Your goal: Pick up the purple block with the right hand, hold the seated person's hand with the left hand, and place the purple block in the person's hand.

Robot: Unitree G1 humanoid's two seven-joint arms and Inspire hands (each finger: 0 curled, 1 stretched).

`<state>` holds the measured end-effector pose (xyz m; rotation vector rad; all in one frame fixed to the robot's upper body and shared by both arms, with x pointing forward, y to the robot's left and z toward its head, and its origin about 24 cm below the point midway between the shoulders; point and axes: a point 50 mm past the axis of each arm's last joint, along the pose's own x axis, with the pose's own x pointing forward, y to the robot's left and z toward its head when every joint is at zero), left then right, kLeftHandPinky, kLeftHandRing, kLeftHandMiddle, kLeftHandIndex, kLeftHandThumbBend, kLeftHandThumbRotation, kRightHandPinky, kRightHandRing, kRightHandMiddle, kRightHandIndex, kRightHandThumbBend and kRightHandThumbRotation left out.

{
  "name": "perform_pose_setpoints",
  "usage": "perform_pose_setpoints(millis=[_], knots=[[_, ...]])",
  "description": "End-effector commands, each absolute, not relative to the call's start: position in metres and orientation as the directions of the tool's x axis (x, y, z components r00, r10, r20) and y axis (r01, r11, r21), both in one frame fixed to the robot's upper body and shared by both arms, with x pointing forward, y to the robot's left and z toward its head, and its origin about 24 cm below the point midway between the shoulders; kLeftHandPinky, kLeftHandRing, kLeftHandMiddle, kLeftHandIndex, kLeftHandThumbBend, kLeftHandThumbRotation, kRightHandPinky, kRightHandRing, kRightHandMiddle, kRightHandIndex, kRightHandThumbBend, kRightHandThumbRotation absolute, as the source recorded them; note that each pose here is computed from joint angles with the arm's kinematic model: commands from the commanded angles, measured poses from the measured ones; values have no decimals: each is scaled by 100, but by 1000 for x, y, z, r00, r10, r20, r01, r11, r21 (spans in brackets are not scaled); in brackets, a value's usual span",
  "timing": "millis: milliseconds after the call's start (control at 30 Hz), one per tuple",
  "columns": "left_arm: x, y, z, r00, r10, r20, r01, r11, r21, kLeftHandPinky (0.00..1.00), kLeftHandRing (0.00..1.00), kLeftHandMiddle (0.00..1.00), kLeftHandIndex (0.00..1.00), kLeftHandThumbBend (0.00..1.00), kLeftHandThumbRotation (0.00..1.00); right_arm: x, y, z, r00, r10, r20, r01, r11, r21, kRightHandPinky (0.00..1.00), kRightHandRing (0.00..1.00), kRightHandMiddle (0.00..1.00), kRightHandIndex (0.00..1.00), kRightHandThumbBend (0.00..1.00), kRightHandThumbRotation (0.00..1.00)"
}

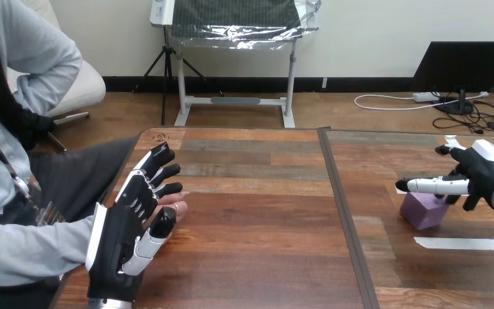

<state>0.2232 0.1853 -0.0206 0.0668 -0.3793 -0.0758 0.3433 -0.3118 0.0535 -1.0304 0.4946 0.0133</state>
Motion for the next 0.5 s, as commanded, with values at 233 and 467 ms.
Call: perform_pose_setpoints(millis=[233,467], knots=[[231,184,-8,892,-80,445,50,996,80,74,83,87,86,100,81,347,-302,51,885,-200,-420,-268,519,-812,16,20,28,94,100,53],[230,185,-8,892,-81,445,50,995,81,74,83,87,86,100,81,346,-299,46,878,-193,-439,-288,519,-805,13,18,26,94,100,52]])
